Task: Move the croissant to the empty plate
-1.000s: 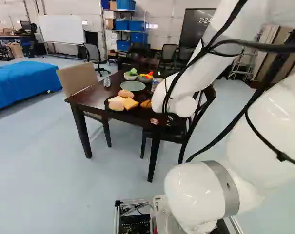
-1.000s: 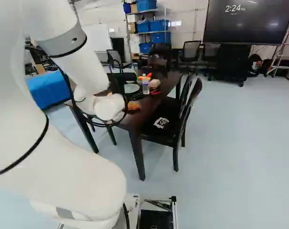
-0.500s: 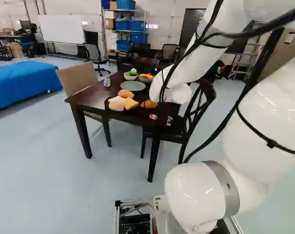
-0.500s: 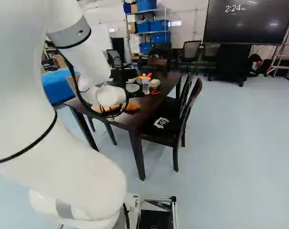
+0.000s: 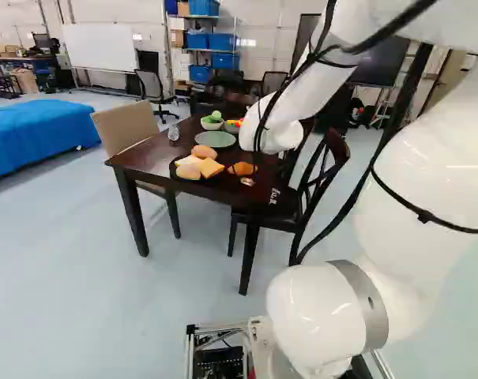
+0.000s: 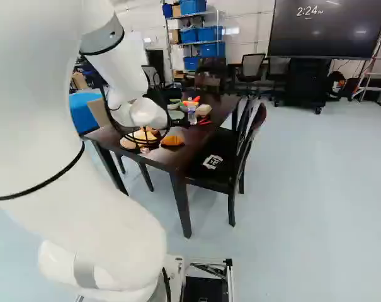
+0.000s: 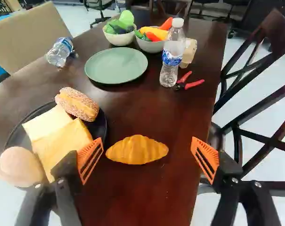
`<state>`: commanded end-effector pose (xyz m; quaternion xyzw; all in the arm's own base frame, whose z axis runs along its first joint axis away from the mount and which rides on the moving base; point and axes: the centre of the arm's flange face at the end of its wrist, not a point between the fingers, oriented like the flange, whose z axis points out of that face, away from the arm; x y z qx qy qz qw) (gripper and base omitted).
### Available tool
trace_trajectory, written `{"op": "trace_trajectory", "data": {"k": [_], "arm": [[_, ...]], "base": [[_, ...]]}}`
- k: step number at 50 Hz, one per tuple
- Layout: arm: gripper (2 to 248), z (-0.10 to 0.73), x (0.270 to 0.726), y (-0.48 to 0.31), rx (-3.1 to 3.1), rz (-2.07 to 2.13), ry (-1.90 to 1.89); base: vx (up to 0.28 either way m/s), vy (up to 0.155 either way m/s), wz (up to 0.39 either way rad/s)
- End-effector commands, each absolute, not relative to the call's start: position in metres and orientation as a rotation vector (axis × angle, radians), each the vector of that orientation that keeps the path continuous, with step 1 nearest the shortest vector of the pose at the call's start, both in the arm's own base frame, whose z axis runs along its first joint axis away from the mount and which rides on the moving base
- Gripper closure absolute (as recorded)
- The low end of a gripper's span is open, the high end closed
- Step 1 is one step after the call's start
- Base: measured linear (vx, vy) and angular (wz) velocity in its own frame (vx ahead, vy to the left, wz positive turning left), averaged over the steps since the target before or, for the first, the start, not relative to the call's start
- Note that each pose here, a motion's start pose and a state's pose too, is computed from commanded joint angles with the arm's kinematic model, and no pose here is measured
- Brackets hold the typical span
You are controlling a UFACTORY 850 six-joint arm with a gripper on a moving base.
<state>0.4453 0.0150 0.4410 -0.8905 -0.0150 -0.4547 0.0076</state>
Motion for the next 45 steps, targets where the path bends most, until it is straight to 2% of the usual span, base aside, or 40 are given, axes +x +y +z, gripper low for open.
{"op": "trace_trajectory", "data": {"k": [45], "arm": [[3, 0.469, 0.499, 0.014, -2.941, -1.076, -0.042]], "base": [[0.0, 0.0, 0.0]]}}
